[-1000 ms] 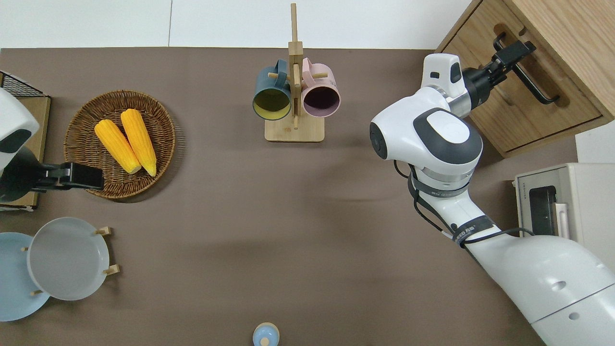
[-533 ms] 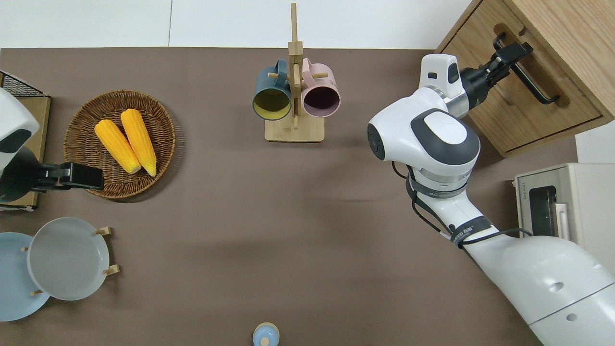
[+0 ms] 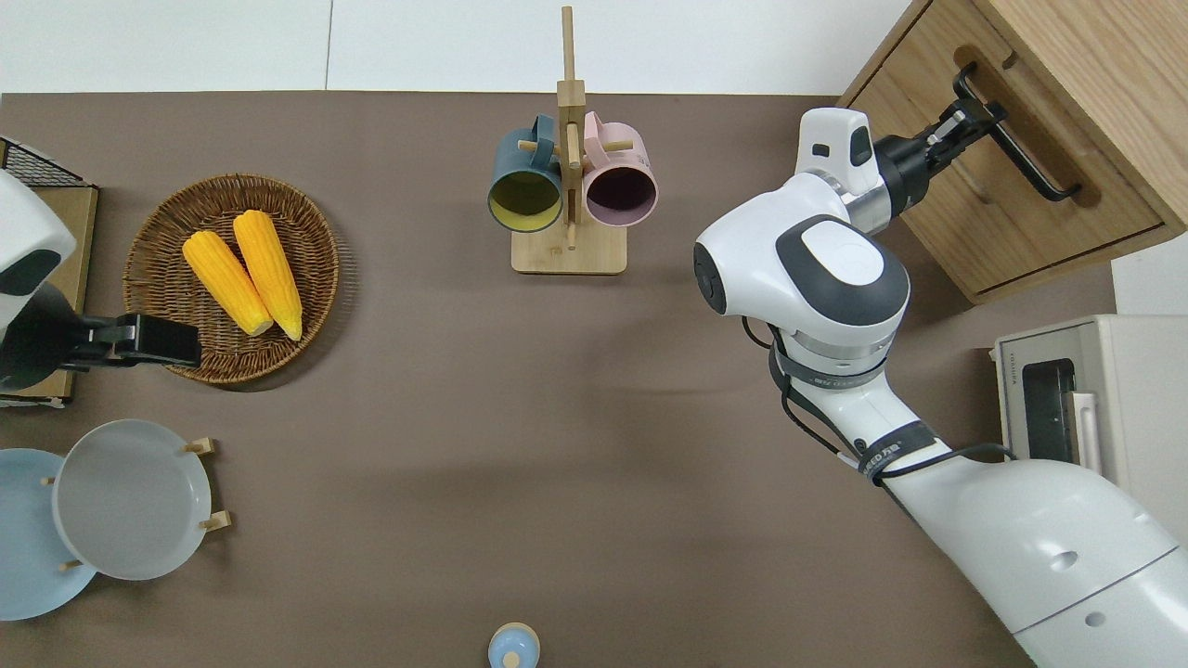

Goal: Slide drawer open with right arm
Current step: 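Pull the handle toward the robot with the right gripper, sliding the drawer out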

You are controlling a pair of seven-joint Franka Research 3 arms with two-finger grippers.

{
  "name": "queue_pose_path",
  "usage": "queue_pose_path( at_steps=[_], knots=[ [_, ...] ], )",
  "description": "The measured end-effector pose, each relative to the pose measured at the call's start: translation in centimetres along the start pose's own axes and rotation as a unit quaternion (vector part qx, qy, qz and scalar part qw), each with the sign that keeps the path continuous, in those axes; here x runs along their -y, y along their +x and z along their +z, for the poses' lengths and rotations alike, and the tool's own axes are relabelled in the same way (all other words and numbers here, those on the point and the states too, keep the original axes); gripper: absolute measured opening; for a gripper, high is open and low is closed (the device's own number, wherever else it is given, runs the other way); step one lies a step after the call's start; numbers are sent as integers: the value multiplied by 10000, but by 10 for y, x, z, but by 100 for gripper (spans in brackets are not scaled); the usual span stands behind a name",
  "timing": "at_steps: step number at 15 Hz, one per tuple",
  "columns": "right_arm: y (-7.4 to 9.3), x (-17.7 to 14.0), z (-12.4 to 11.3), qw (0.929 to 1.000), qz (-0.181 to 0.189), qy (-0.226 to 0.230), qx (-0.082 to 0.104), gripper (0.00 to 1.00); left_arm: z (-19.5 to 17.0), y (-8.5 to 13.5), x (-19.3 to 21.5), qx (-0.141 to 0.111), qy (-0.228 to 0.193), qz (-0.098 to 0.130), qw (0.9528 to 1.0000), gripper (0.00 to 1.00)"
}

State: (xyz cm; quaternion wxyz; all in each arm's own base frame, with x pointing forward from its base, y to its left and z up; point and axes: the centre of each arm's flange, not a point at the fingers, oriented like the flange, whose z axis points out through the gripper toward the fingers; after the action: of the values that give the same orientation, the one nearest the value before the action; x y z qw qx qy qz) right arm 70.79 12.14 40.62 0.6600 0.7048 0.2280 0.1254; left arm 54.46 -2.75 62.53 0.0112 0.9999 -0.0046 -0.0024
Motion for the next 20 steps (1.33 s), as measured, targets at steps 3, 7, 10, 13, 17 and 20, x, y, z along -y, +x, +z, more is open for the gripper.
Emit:
queue_pose_path(
  at_steps=[3, 7, 10, 13, 17, 20],
  knots=[
    [0, 0, 0, 10000, 76, -5, 3, 19, 0, 0, 0, 0, 0, 0, 10000, 99],
    [0, 0, 0, 9999, 134, -5, 3, 19, 0, 0, 0, 0, 0, 0, 10000, 100],
    [0, 0, 0, 9999, 137, -8, 10, 19, 0, 0, 0, 0, 0, 0, 10000, 99],
    [0, 0, -3, 9999, 144, -8, 30, 19, 0, 0, 0, 0, 0, 0, 10000, 100],
    [3, 2, -23, 9998, 158, 8, 118, 19, 0, 0, 0, 0, 0, 0, 10000, 100],
    [4, 2, -44, 9996, 178, 70, 192, 19, 0, 0, 0, 0, 0, 0, 10000, 100]
  ],
)
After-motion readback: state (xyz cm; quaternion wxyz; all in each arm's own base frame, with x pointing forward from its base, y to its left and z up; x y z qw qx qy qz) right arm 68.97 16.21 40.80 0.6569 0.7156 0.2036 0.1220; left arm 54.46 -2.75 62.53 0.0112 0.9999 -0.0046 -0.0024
